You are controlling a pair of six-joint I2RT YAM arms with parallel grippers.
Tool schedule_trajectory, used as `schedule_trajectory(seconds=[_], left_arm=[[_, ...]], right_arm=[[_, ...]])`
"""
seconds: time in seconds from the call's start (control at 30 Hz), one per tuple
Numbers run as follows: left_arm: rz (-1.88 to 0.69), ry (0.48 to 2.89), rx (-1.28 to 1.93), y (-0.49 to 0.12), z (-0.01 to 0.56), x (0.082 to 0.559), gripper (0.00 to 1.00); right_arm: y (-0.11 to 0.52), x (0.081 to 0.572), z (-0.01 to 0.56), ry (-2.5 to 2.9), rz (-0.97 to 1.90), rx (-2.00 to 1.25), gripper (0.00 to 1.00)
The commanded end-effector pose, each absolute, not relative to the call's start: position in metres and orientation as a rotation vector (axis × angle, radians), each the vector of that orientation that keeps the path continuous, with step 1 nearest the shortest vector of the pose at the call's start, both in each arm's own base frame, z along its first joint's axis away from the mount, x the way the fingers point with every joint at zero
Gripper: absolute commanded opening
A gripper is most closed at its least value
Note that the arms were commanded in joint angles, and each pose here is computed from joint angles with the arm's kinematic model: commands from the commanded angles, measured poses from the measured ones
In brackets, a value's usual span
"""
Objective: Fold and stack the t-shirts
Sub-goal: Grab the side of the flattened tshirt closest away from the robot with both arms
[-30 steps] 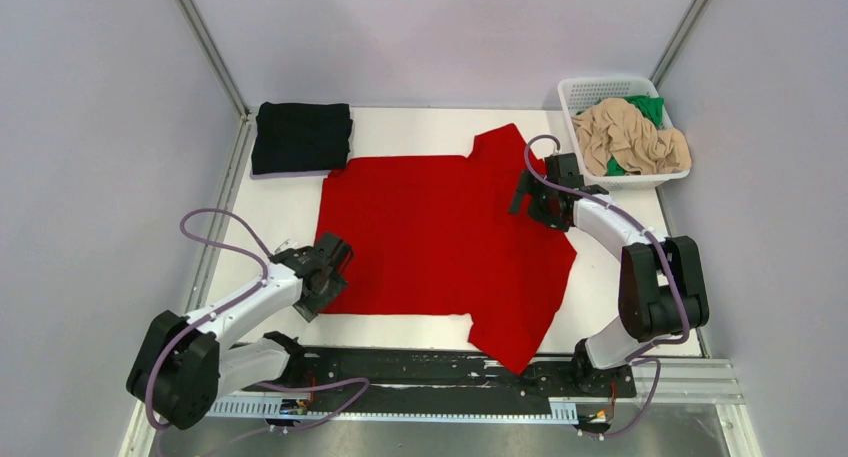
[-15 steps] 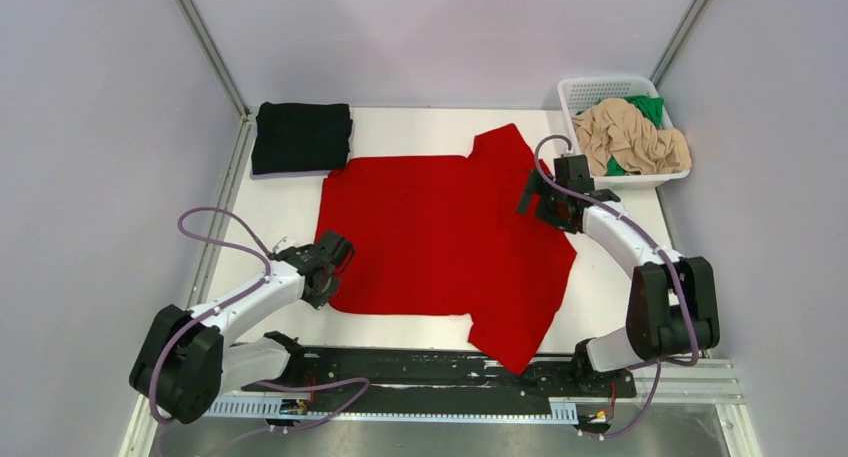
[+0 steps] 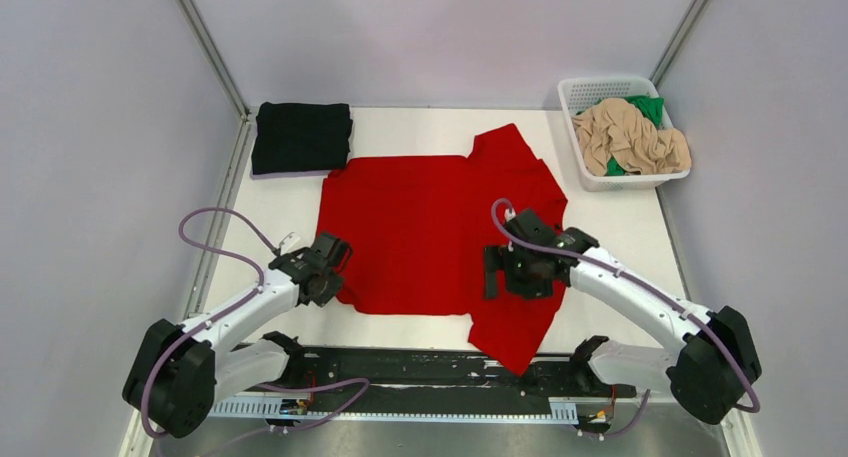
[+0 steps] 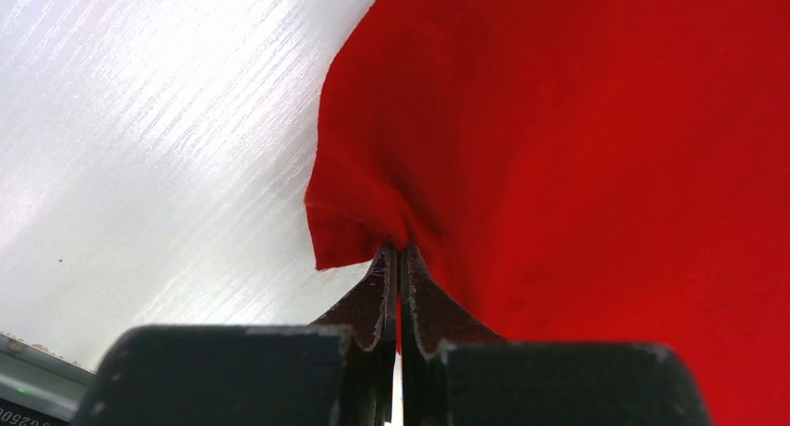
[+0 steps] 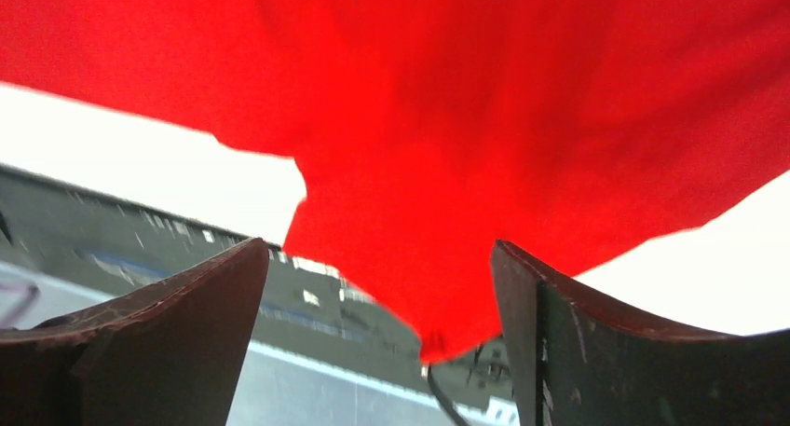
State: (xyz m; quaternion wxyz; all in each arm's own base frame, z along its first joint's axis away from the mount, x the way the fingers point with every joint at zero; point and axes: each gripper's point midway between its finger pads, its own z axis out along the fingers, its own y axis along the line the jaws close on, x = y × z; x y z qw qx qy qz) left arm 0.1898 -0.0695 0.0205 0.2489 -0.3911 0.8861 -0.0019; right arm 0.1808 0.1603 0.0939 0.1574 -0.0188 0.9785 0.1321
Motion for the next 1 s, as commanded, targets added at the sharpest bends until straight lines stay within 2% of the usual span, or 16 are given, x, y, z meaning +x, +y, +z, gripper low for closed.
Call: schedule_trajectory(seconds=[0.0,0.1,0.23,0.33,0.67,0.77,0.9,0.93,0.97], left_arm=[[-0.040,2.400,-1.014,-0.071,0.028,0.195,0.00],[-0.048,2.402,-0.994,-0.072,0.029,0.196,0.00],[-0.053,2.403,-0.991,-0.072,0.031,0.196,0.00],[-0.046,2.398,-1.000,-0.071,0.033,0.195,0.00],[0.026,2.347,-1.056,-0.057,0.044,0.192,0.00],[0.041,2.333,-1.041,-0.054,0.048,0.194,0.00],[0.037,2.348,-1.005,-0.055,0.051,0.194,0.00],[0.044,2.355,-1.005,-0.055,0.050,0.192,0.00],[0.048,2.358,-1.007,-0.054,0.050,0.190,0.00]], right_arm=[[0.160,0.091,0.072,3.069,0.370,-0.084,0.87],[0.163,0.064,0.058,3.142,0.346,-0.155,0.81],[0.174,0.055,0.050,3.165,0.348,-0.208,0.66],[0.176,0.048,0.043,3.200,0.351,-0.213,0.59],[0.156,0.045,0.006,3.276,0.081,-0.087,0.46],[0.155,0.046,-0.002,3.273,0.054,-0.073,0.39],[0.156,0.045,-0.003,3.273,0.071,-0.033,0.07],[0.157,0.044,0.000,3.270,0.099,-0.031,0.01],[0.159,0.044,0.003,3.263,0.129,-0.033,0.00]])
